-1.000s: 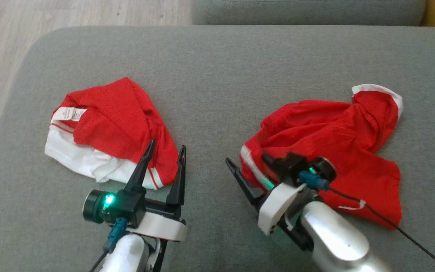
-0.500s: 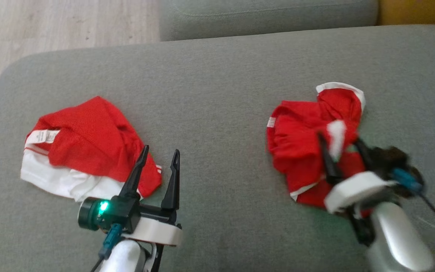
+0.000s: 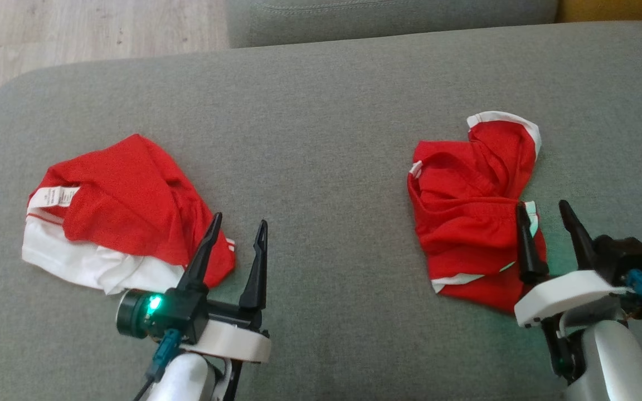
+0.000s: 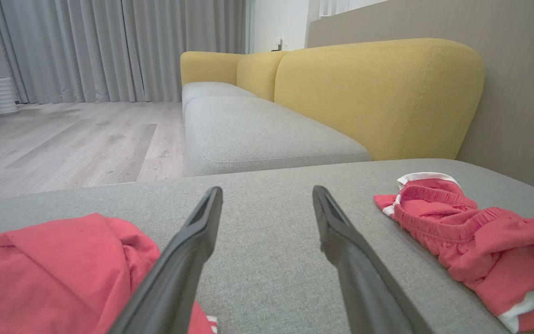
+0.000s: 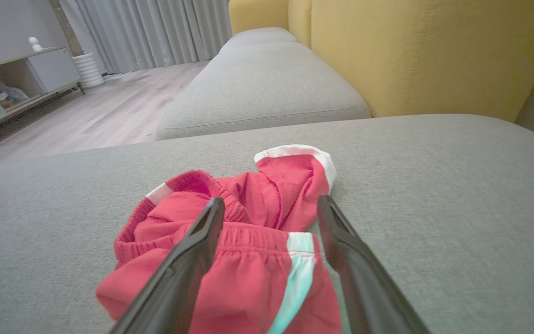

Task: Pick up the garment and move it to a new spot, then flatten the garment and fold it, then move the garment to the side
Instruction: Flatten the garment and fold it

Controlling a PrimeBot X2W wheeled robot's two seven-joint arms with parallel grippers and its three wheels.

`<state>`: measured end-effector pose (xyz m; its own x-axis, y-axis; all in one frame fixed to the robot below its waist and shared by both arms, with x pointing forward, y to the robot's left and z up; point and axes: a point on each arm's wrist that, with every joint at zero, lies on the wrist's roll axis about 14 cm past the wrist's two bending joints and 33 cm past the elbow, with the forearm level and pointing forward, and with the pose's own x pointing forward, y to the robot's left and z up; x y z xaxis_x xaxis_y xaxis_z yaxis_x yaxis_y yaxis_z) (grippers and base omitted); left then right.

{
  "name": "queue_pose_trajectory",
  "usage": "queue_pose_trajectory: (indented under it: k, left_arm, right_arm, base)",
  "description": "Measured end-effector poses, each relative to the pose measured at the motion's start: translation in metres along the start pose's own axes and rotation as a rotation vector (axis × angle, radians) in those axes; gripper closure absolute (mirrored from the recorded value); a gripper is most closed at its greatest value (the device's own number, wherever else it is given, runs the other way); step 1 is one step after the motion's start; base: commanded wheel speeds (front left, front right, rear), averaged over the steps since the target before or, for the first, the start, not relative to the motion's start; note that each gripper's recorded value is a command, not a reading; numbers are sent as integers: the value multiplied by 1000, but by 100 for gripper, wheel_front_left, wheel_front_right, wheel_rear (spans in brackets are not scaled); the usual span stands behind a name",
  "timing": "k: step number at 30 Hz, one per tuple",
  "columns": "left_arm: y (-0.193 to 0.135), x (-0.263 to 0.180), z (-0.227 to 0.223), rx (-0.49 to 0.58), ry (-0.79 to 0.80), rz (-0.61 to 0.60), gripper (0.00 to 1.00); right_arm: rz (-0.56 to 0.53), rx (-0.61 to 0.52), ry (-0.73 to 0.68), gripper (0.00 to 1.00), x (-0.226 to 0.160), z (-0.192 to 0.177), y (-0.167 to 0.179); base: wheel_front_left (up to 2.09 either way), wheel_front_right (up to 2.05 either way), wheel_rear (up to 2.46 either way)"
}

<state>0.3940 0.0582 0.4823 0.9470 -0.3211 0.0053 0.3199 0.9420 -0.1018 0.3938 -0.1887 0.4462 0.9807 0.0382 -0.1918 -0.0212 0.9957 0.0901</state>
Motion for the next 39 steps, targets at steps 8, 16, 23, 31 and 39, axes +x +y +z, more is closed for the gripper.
queue_pose_trajectory:
  k: [8,16,23,31,39]
  left_arm:
    - [5,-4,2,5,-3,15,0]
    - [9,-5,-2,2,7,27,0]
    - [12,-2,-7,4,19,27,0]
    - [15,-2,-8,6,23,32,0]
    - [12,-4,0,21,3,24,0]
  right_arm:
    - [1,19,-18,0,6,8,1]
    - [-60,108,68,0,3,-22,-16]
    - [-43,177,156,0,16,-46,-5]
    - [-20,195,185,100,23,-60,7]
    - [32,186,69,100,29,-31,22]
  base:
    - [0,0,0]
    - [0,0,0]
    - [0,0,0]
    - [0,0,0]
    - [0,0,0]
